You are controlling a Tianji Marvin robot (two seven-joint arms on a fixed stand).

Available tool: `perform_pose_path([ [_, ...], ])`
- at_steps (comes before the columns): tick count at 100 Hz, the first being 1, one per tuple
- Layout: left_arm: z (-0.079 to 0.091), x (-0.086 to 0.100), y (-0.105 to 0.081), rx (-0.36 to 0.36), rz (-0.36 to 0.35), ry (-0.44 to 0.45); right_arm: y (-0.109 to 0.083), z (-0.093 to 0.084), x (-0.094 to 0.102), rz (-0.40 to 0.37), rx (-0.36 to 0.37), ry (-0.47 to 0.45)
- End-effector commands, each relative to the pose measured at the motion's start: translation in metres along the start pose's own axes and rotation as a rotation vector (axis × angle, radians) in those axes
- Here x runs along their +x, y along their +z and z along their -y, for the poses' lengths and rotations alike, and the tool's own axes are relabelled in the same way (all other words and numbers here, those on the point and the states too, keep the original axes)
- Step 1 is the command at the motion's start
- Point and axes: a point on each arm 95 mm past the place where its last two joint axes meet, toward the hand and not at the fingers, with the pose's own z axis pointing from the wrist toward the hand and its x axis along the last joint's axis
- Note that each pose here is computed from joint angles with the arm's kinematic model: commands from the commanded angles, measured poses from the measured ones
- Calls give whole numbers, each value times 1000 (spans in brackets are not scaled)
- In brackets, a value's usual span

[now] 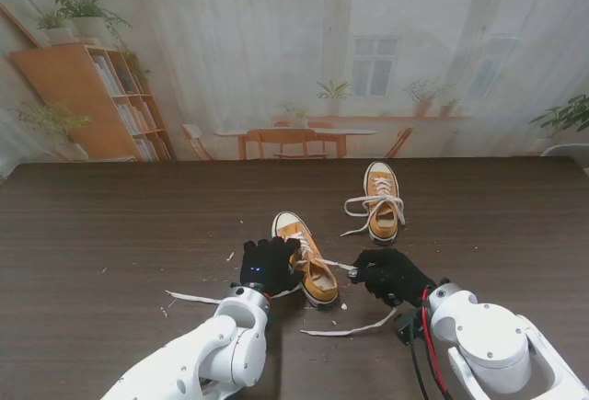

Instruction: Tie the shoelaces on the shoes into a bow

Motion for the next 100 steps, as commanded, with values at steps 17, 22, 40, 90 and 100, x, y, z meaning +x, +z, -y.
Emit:
perform_pose_path([
  [17,-1,3,12,36,-1,59,-6,0,-3,5,10,5],
  [22,-2,3,14,50,-3,87,-7,-1,-4,6,6,6],
  [40,-8,2,20,64,-10,133,-12,-2,-7,9,-2,9],
  [90,-22,-5,27,10,-30,89,-19,0,-8,5,6,14],
  [100,-22,-5,28,-1,-49,53,-20,1,-7,4,10,17],
])
